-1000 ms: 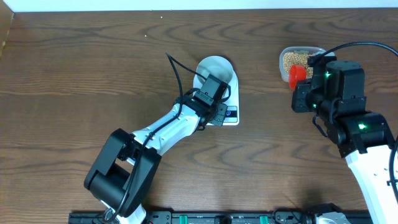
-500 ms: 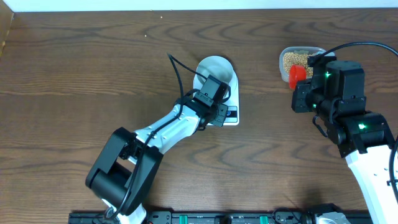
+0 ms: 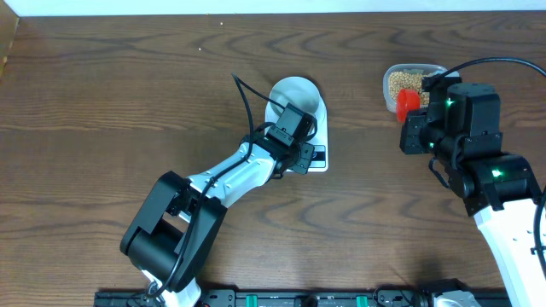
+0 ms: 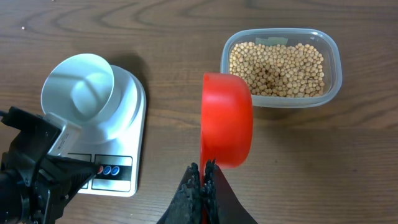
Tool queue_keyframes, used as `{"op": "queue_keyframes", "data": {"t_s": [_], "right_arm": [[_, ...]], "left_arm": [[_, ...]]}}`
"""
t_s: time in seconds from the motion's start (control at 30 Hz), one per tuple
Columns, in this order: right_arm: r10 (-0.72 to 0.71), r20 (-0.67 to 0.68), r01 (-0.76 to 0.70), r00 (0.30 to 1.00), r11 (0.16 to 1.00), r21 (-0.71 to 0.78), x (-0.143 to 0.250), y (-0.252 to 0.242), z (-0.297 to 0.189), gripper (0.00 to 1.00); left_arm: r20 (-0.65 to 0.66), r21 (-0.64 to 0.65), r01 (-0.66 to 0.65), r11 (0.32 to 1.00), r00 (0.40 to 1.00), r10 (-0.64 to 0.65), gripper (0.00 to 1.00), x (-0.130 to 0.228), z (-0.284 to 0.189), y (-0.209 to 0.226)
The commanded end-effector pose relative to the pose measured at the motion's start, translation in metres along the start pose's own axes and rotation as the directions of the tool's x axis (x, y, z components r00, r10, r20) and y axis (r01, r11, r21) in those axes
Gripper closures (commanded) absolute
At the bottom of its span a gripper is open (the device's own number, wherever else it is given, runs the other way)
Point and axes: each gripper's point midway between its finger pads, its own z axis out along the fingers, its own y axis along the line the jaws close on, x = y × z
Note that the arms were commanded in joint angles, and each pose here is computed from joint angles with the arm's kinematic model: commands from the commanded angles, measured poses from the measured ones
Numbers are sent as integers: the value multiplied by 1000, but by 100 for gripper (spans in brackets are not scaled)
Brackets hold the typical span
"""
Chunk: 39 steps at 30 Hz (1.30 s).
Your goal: Scoop item into bowl and weigh 50g on scale
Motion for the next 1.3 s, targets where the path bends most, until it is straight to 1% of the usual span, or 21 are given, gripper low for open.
{"op": "queue_keyframes", "data": {"t_s": [0.0, 0.77, 0.87, 1.13, 1.27], "right_arm": [[13, 20, -13, 1000, 1000, -4, -8, 0, -4, 99], [13, 16, -13, 1000, 1000, -4, -7, 0, -4, 99], [13, 16, -13, 1000, 1000, -4, -7, 0, -4, 99], [13, 16, -13, 1000, 1000, -4, -7, 0, -4, 99], [13, 13, -13, 1000, 1000, -3, -6, 0, -4, 99]], "left_arm": [[-39, 4, -12, 1000, 999, 12, 93, 12, 8, 2], [-67, -4, 3, 1000, 998, -3, 93, 22, 21, 6], [-66, -16, 21, 1000, 998, -22, 93, 22, 21, 7], [-56, -102, 108, 989, 992, -114, 93, 24, 23, 22], [-52, -123, 125, 985, 990, -132, 93, 25, 23, 25]]}}
